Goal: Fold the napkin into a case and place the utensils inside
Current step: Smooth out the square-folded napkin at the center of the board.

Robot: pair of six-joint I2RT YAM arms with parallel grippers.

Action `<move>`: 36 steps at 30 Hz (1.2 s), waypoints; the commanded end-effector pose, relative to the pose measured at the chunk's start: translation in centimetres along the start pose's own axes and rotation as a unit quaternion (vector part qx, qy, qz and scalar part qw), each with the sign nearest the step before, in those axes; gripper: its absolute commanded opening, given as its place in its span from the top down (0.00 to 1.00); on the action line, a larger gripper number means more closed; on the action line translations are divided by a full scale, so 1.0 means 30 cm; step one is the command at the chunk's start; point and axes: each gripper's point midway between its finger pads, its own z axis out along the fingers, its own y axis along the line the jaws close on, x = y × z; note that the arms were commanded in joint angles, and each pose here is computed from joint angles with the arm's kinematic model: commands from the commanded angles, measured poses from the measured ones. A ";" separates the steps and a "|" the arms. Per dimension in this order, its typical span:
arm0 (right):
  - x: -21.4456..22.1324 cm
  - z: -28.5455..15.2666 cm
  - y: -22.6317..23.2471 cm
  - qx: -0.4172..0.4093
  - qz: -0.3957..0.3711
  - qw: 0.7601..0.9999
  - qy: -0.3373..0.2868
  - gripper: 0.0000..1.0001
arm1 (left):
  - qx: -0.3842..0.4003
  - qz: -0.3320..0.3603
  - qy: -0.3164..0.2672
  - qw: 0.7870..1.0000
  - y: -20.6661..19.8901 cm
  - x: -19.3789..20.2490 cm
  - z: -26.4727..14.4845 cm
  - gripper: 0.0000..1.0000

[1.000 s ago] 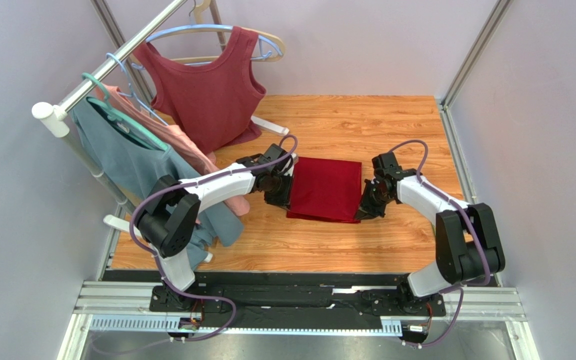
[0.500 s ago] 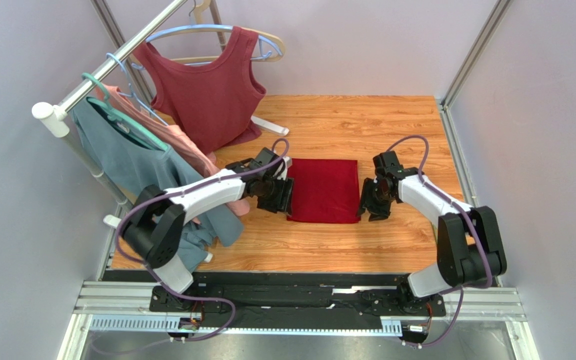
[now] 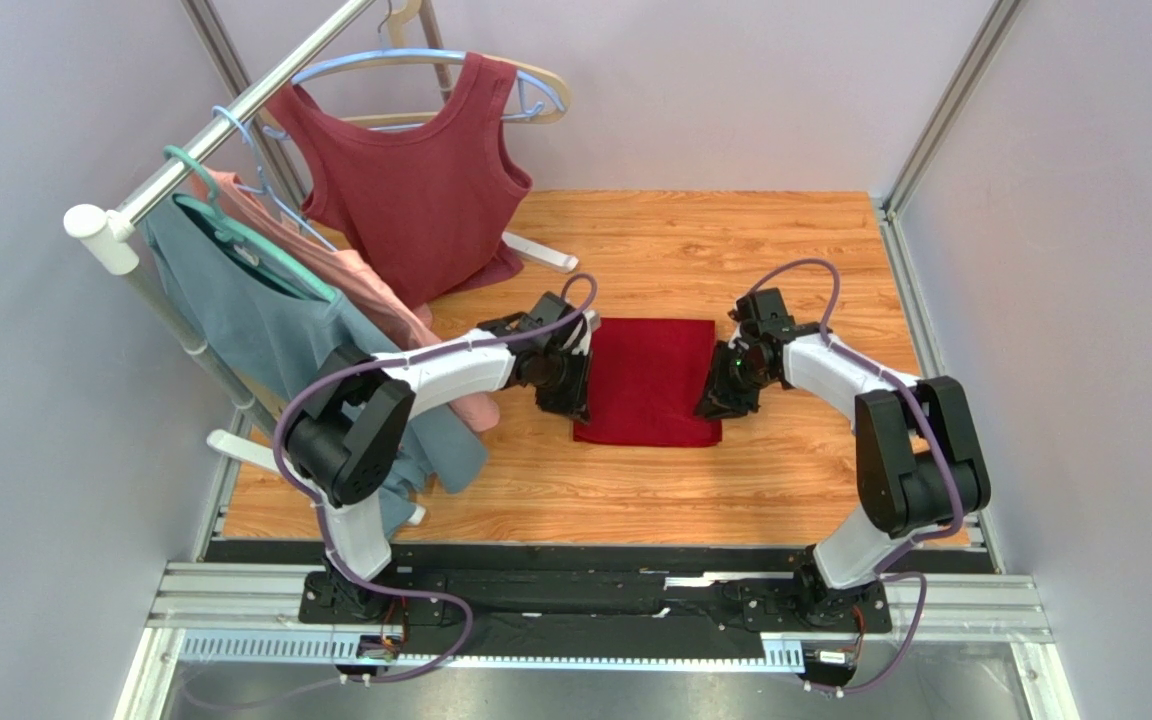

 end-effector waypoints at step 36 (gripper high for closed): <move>-0.558 0.072 0.094 -0.136 0.010 0.986 -0.096 0.52 | -0.101 0.092 -0.006 0.991 0.117 0.039 0.001 0.91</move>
